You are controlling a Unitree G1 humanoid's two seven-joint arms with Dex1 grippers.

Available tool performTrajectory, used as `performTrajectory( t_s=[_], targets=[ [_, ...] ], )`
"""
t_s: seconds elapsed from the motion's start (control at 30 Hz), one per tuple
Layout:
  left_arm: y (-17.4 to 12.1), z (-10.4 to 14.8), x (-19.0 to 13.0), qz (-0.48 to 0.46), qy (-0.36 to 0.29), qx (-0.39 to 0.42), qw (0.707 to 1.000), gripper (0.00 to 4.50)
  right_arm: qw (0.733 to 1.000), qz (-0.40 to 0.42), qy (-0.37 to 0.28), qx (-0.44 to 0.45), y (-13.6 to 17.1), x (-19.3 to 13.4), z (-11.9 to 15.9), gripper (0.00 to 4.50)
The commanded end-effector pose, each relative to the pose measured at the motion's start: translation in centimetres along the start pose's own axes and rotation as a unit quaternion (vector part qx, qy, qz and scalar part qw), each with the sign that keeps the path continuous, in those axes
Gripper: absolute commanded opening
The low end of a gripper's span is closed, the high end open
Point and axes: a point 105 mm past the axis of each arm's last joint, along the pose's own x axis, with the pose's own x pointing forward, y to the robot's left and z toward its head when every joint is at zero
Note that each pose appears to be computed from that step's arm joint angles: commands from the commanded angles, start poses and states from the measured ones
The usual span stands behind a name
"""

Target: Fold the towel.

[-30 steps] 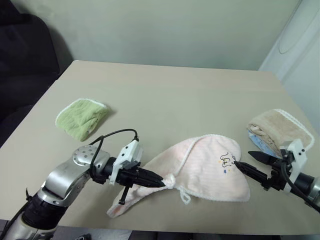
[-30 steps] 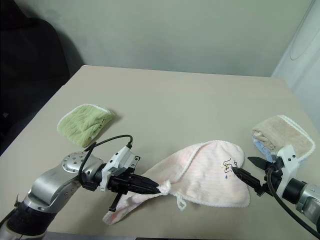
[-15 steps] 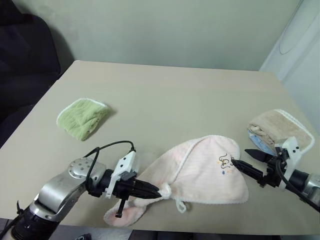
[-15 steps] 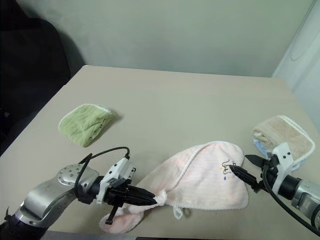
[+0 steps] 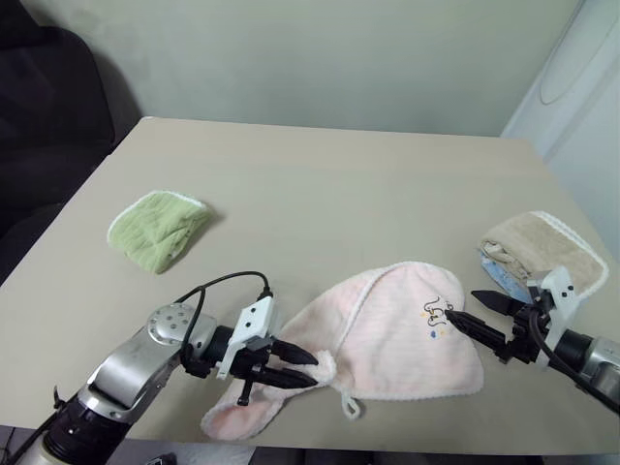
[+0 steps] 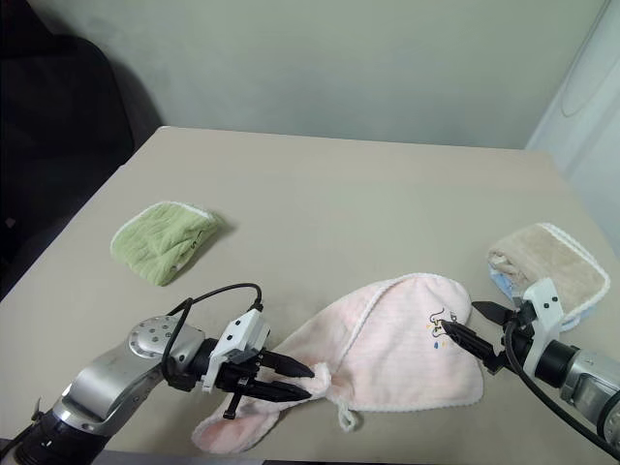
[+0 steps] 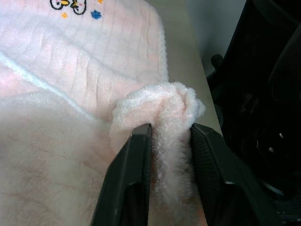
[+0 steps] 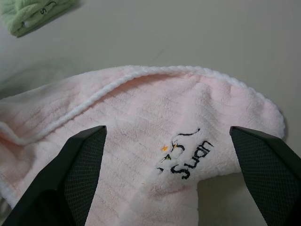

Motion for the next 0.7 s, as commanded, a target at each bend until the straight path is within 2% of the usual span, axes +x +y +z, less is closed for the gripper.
performTrajectory(
  t_s=[0.03, 0.27, 0.37, 0.53, 0.7],
  targets=[
    [0.1, 0.7, -0.1, -0.003, -0.017, 0.008, 1.0, 0.11, 1.0, -0.001, -0.015, -0.017, 0.1, -0.1, 0.8, 4.45],
    [0.1, 0.9, -0.5, -0.002, -0.027, 0.002, 1.0, 0.02, 1.0, -0.003, -0.017, -0.017, 0.0, 0.1, 0.8, 4.45],
    [0.1, 2.3, -1.1, 0.0, -0.074, -0.016, 0.997, 0.02, 1.0, -0.003, -0.018, -0.017, -0.1, 0.2, 0.8, 4.45],
    [1.1, 4.6, -2.7, 0.022, -0.167, -0.091, 0.982, 0.02, 1.0, -0.002, -0.02, -0.019, -0.1, 0.3, 0.9, 4.45],
    [1.4, 4.5, -3.8, 0.051, -0.186, -0.125, 0.973, 0.02, 1.0, -0.002, -0.022, -0.022, -0.2, 0.3, 1.0, 4.45]
  ],
)
